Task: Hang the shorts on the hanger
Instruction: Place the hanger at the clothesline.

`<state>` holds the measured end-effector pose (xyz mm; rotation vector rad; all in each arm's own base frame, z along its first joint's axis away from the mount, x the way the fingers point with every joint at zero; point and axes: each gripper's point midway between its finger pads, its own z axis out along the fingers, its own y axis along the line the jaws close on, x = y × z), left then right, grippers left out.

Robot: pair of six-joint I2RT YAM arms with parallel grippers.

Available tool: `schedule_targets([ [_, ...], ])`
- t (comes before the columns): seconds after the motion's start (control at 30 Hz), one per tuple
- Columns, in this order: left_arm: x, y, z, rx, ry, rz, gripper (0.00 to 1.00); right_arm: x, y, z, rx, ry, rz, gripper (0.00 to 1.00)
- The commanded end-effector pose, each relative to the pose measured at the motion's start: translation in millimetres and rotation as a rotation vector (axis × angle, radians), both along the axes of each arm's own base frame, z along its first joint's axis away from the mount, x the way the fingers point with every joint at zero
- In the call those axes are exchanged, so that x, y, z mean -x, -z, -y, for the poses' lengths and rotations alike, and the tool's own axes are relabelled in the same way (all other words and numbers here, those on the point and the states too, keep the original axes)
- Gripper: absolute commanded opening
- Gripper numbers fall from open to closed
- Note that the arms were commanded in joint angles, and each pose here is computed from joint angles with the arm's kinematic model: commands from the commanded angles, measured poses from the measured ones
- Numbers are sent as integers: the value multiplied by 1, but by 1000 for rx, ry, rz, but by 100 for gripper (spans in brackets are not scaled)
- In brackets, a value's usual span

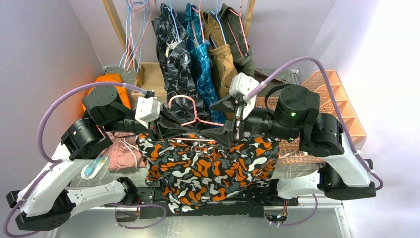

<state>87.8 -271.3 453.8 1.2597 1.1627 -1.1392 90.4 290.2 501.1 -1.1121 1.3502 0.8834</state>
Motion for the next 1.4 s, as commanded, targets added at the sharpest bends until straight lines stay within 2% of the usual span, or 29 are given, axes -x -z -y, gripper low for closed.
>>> schedule_targets([
  [0.0, 9, -18, -1, 56, 44, 35, 7, -2, -15, -18, -35, -22, 27, 72],
  [0.2, 9, -13, -2, 42, 43, 30, 7, 2, -3, -32, -23, -52, -22, 50],
  [0.33, 9, -10, -2, 35, 44, 30, 7, 4, -1, -37, -28, -66, -40, 41],
  [0.63, 8, -8, -2, 32, 37, 32, 7, 14, -9, -41, -55, -117, -71, 43],
  [0.7, 9, -9, -3, 36, 38, 31, 7, 15, -7, -44, -49, -126, -80, 40],
  [0.8, 8, -12, -4, 43, 26, 35, 7, 18, -6, -46, -43, -140, -90, 29],
  [0.93, 9, -14, -6, 51, 24, 40, 7, 19, -5, -47, -38, -145, -97, 2],
  [1.13, 7, -14, -7, 57, 6, 32, 7, 21, -15, -39, -80, -147, -78, 0],
  [1.17, 5, -15, -7, 59, -9, 27, 9, 19, -16, -37, -85, -137, -74, 0],
  [1.2, 4, -15, -9, 62, -21, 27, 21, 17, -19, -33, -99, -120, -65, 0],
  [1.3, 4, -23, -17, 81, -63, 26, 83, 6, -24, -21, -139, -45, -34, 0],
  [1.33, 4, -27, -21, 95, -85, 27, 98, 4, -26, -16, -155, -27, -25, 0],
  [1.37, 4, -33, -27, 116, -110, 28, 100, 2, -29, -11, -173, -12, -17, 0],
])
